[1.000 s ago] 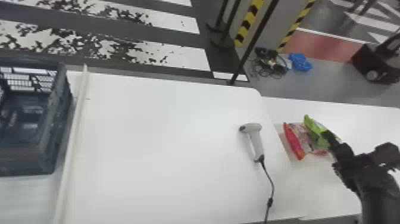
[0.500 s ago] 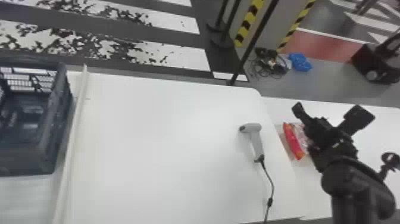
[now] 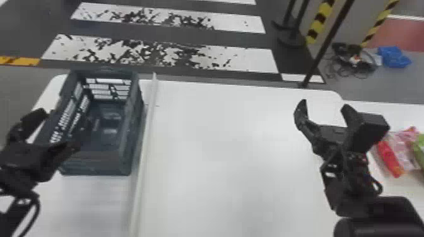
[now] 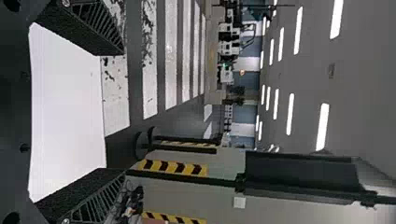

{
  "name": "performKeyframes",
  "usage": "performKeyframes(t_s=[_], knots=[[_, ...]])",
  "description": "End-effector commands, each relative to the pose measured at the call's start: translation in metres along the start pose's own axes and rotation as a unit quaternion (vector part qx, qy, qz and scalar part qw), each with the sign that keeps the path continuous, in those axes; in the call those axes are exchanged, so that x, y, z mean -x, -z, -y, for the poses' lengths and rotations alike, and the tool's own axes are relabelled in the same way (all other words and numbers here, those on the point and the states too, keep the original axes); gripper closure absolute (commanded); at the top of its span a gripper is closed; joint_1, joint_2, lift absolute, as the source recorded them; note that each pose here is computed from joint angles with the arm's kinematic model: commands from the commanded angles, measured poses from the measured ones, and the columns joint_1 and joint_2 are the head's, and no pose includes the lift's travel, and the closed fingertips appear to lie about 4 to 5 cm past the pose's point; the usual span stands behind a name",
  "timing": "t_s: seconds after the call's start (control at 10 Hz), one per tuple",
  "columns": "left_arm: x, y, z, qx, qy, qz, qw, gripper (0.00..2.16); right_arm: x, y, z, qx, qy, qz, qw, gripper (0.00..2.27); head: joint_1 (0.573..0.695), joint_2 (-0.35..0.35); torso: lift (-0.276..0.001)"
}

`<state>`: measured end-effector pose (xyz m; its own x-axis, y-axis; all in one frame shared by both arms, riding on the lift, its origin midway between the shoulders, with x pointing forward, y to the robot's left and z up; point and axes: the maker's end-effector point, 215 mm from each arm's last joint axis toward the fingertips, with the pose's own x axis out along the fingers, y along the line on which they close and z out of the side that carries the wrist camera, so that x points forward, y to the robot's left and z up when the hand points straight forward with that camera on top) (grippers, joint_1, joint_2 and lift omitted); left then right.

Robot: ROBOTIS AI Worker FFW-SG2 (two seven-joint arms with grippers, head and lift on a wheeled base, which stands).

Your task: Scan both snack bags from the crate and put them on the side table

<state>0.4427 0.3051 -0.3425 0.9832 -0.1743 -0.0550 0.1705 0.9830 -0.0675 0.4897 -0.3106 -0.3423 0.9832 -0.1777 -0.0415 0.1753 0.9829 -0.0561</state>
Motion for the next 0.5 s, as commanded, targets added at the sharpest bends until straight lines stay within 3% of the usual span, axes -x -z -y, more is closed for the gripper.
performKeyframes(t_s=[0.0,0.2,0.4], knots=[[-0.004,0.005,0.016,0.001,0.010,-0.005,0.9999,0.14,0.027,0.001,-0.048,-0.006,-0.031,0.022,0.999,0.03,0.695,-0.015,-0.087],[-0.010,0.013,0.041,0.004,0.017,-0.010,0.9998,0.14,0.051,0.007,-0.061,-0.025,-0.027,0.029,0.999,0.03,0.695,0.029,-0.087],[-0.011,0.013,0.067,0.004,0.033,-0.010,0.9994,0.14,0.073,0.025,-0.069,-0.027,-0.036,0.013,0.999,0.03,0.695,0.021,-0.087]])
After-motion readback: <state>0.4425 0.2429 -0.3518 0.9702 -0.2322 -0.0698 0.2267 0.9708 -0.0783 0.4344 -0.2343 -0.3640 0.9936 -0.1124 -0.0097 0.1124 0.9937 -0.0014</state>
